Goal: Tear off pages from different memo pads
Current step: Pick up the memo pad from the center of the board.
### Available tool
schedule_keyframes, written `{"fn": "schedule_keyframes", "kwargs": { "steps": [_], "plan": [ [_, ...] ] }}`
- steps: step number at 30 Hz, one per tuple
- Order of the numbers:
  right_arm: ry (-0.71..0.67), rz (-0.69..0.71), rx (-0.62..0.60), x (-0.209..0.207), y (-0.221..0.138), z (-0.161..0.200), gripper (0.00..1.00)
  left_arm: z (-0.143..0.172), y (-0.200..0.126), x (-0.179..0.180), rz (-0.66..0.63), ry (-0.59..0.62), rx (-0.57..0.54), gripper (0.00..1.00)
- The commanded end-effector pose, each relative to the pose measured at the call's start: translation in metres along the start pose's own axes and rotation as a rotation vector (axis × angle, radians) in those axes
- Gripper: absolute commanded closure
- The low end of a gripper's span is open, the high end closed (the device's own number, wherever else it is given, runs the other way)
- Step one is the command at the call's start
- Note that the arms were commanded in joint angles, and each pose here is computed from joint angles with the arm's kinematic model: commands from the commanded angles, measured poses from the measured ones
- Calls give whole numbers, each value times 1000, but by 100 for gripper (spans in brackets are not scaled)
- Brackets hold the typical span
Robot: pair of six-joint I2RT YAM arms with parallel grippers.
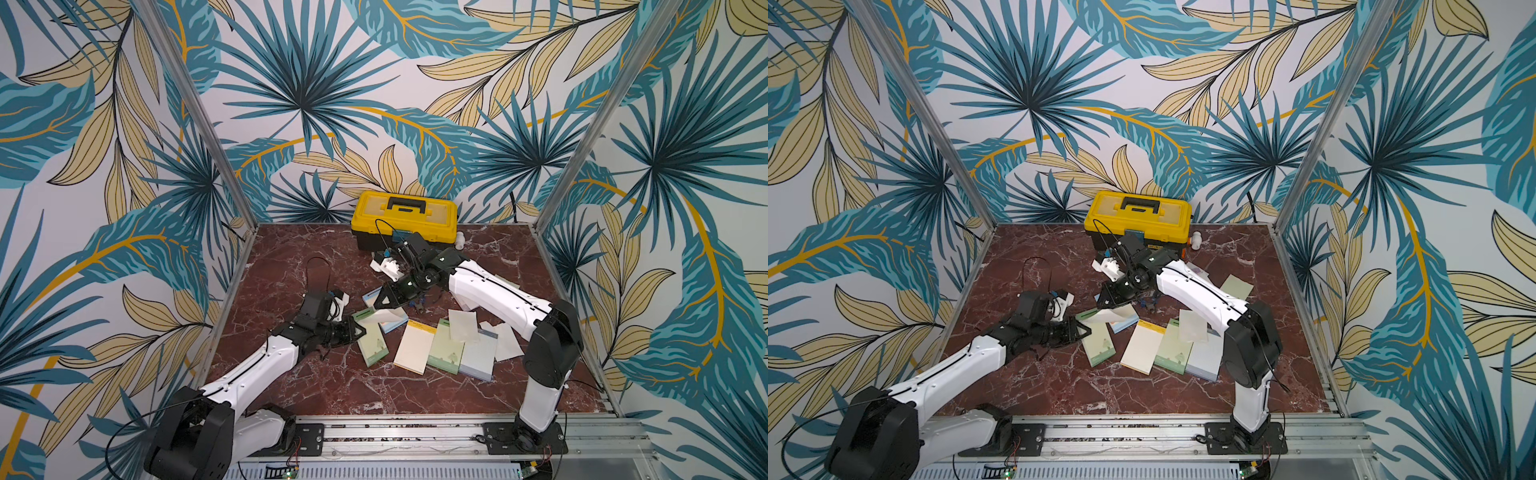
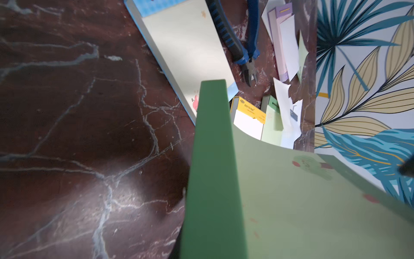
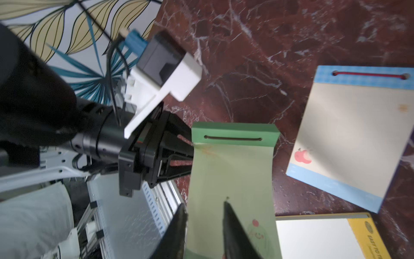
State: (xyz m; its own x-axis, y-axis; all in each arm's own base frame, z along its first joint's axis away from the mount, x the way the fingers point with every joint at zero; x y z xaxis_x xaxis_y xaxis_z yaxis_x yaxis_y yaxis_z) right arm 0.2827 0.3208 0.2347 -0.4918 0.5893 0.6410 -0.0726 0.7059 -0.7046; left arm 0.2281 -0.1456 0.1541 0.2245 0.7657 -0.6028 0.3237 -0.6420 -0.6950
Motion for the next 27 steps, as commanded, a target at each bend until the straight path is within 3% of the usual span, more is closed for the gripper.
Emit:
{"fn": "schedule_keyframes", "kwargs": {
  "steps": [1, 3, 5, 8, 14, 27],
  "plan": [
    [-135, -61, 27, 15, -19, 25, 41, 1, -18, -7, -68, 49, 73, 100],
    [-177, -15, -68, 16, -29, 27, 29, -5, -25, -11, -90, 60, 80, 100],
    [-219, 10, -179, 19, -38, 31, 23, -10, -32, -16, -111, 66, 93, 100],
    [-265, 100, -327, 18, -50, 37, 19, -16, -37, -20, -140, 63, 124, 100],
    [-332, 247, -462, 11, -65, 47, 18, -24, -39, -24, -157, 66, 175, 100],
    [-553, 165, -373, 37, -38, 59, 32, -31, -44, -35, -117, 111, 181, 100]
  ]
}}
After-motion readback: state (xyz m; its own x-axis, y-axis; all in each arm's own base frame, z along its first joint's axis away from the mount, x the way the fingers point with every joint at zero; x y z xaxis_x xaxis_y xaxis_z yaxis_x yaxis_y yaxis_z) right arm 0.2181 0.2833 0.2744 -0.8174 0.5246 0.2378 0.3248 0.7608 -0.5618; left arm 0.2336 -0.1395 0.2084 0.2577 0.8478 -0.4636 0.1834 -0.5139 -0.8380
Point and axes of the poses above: each gripper's point midway between its finger pads, its own y axis out along the fingers, its own x axis along the line the jaws close on, z = x × y, the point moved 6 cm from there along -y, back along the fingers, and after that the axes turned 10 degrees about y, right-handed, at the moved point
